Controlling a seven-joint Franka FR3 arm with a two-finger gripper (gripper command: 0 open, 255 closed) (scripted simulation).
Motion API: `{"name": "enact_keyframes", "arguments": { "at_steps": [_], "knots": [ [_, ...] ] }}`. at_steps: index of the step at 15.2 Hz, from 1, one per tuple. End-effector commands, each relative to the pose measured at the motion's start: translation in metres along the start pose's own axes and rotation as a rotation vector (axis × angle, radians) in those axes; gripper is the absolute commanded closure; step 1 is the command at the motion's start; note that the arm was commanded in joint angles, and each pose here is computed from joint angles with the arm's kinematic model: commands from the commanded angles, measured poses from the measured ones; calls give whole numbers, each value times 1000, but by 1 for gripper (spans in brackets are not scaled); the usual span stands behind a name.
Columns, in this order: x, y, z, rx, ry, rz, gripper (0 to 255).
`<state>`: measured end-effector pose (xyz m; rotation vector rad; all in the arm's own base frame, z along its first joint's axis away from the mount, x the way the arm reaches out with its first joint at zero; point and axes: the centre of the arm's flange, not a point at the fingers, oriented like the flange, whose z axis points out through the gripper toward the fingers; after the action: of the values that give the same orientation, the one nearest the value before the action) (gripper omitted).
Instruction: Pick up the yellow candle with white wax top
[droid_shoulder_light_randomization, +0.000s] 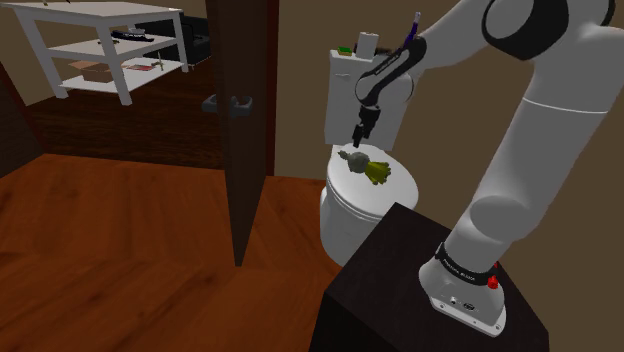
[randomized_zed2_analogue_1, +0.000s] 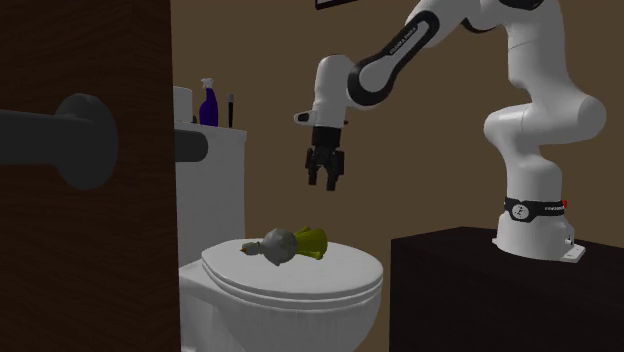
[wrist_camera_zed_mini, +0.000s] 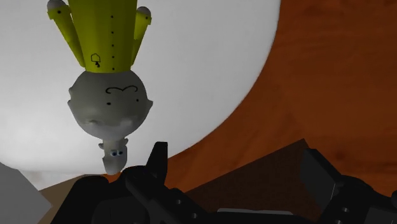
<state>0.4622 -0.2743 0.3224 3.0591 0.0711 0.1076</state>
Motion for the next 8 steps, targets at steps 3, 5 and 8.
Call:
{"name": "enact_keyframes", "arguments": {
  "at_steps": [3,5,8],
  "knots": [
    [19,33,38,0,9,-1,0],
    [28,50,56,0,13,-1,0],
    [41,75,83,1,20,-1,0]
  ]
}}
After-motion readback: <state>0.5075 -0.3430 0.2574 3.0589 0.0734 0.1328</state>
